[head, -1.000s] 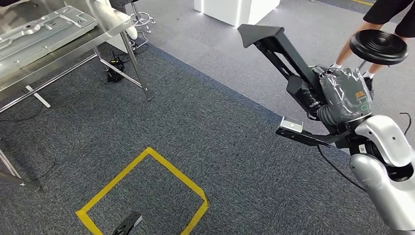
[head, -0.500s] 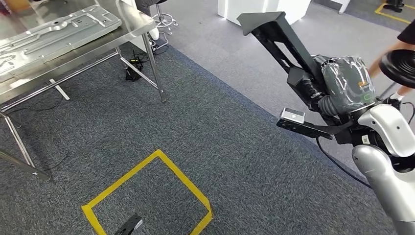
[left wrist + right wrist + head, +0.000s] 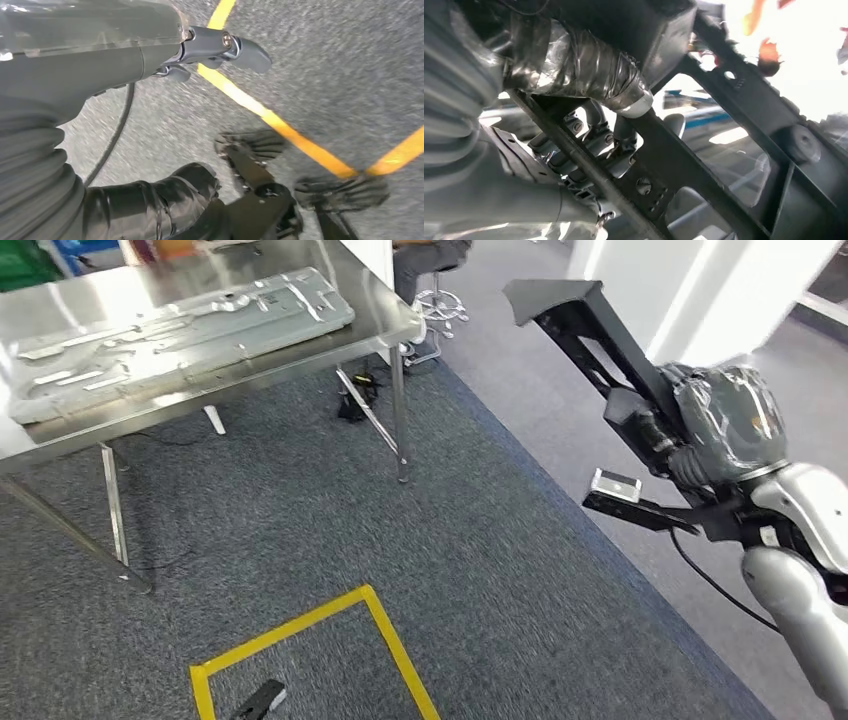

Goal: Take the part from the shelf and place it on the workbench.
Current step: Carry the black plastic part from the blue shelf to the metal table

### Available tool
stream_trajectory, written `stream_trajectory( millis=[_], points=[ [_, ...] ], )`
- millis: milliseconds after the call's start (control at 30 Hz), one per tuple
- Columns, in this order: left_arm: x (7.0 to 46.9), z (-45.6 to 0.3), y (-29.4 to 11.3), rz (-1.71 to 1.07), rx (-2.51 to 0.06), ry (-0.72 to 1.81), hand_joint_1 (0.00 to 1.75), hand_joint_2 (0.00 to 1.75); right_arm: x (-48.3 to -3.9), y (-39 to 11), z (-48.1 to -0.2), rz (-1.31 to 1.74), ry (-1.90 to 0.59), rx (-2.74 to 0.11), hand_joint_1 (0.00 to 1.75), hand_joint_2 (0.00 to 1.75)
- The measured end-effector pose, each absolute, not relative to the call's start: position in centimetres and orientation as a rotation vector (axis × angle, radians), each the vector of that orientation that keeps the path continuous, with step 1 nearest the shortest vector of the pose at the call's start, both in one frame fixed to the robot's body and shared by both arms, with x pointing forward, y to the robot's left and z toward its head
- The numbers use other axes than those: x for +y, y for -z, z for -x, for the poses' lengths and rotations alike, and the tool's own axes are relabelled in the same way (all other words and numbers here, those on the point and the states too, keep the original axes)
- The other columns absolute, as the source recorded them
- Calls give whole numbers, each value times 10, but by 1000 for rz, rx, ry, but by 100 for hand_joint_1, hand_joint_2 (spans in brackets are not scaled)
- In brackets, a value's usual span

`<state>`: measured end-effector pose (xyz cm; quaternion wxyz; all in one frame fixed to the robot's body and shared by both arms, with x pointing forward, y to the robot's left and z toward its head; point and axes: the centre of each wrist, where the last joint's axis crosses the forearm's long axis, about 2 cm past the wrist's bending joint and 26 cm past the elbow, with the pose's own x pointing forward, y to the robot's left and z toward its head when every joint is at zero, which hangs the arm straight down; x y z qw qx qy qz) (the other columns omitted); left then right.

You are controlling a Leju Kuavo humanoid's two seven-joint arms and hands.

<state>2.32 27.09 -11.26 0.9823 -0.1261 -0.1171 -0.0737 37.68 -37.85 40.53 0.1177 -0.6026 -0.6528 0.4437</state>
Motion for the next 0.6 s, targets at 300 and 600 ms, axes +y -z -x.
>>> stream_trajectory(
  millis=[300,600],
  points=[
    [271,-27,112,251,-241,145,0,175,-376,-404,-378,1756,-1327,-1902,175,175],
    [274,-21,113,230,-227,127,0,175,-372,-404,-380,1748,-1345,-1906,175,175]
  ],
)
